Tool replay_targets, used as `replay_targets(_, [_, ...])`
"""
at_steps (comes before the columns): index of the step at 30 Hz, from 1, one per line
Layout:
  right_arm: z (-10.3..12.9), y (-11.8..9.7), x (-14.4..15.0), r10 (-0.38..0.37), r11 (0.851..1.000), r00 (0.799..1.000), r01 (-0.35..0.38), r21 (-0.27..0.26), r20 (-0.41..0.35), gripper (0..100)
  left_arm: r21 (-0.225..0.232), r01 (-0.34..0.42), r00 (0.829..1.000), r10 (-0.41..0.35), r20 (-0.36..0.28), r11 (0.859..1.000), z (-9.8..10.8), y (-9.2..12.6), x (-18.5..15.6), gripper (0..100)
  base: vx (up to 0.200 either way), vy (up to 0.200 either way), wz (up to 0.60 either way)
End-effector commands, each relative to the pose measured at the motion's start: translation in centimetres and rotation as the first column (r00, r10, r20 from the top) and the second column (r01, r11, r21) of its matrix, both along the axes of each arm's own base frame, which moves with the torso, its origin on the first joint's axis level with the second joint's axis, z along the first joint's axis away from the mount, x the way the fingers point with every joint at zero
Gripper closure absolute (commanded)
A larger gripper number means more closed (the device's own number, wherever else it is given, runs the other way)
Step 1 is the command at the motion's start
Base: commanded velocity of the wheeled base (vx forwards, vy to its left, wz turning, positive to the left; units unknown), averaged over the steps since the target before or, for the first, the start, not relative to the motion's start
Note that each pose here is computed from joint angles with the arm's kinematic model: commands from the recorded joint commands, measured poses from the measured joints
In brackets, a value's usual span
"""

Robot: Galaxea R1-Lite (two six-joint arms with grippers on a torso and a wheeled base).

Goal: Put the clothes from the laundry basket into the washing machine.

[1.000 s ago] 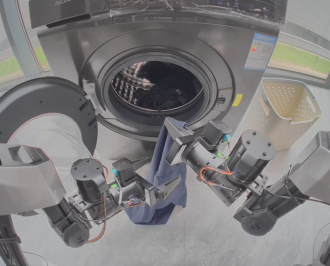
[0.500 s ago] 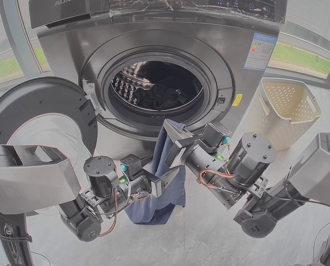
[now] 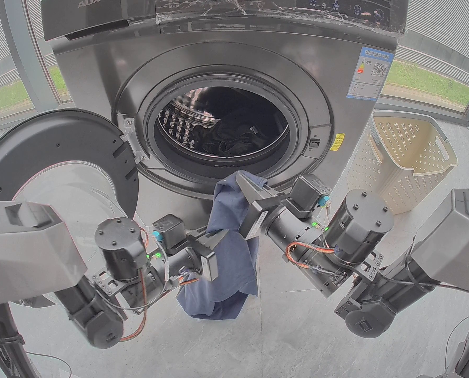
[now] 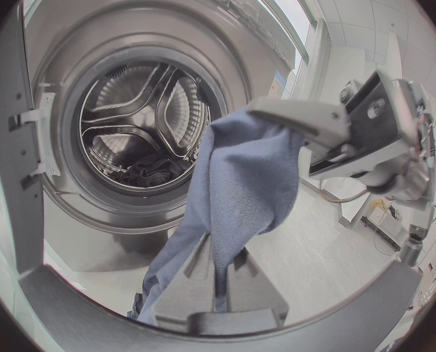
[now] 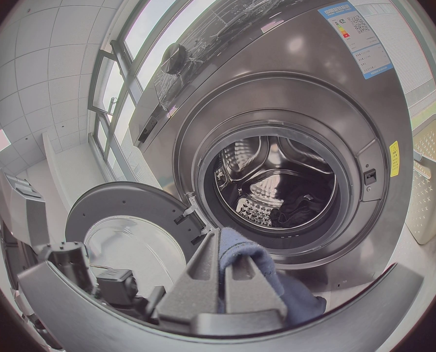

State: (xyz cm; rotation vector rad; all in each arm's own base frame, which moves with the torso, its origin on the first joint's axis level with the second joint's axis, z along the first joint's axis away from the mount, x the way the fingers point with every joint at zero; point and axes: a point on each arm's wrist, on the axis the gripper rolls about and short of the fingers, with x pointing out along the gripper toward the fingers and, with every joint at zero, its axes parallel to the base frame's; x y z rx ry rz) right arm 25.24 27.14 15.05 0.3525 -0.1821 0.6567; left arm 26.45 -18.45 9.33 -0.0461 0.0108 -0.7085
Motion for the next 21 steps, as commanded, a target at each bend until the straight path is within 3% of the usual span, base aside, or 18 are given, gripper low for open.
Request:
replay_targets(1, [-0.1, -0.3, 0.0, 0.0, 1.0, 1.0, 0.0, 0.008, 0.003, 100, -0.015, 0.002, 1.0, -0.001, 0.029, 1.0, 2.9, 3.1, -4.2, 100, 0.0, 0.0, 0.0])
replay_targets(5, [-0.6, -0.2, -0.6, 0.016, 1.0, 1.0, -0.016, -0.007, -0.011, 100, -0.018, -0.023, 0.999, 0.023, 0.039, 1.0, 3.3, 4.0, -4.2, 100, 0.0, 0.0, 0.0])
replay_targets(6, [-0.8, -0.3, -0.8, 0.019, 1.0, 1.0, -0.019, -0.015, -0.021, 0, -0.015, -0.041, 0.998, 0.042, 0.054, 0.999, 3.5, 4.4, -4.0, 100, 0.0, 0.0, 0.0])
replay_targets(12, [-1.2, -1.9, -2.3, 0.036, 0.997, 0.998, -0.04, -0.06, -0.054, 0, -0.05, -0.076, 0.989, 0.082, 0.12, 0.996, 5.2, 5.5, -3.2, 100, 0.0, 0.0, 0.0])
replay_targets(18, [-3.2, -3.3, -3.6, 0.04, 0.988, 0.992, -0.057, -0.143, -0.123, 0, -0.084, 0.002, 0.984, 0.013, 0.178, 0.997, 6.9, 5.8, -3.8, 100, 0.0, 0.0, 0.0])
replay_targets(21, [-3.7, -3.4, -3.7, 0.035, 0.986, 0.99, -0.056, -0.157, -0.136, 0, -0.084, 0.022, 0.983, -0.006, 0.186, 0.996, 7.1, 5.8, -3.9, 100, 0.0, 0.0, 0.0])
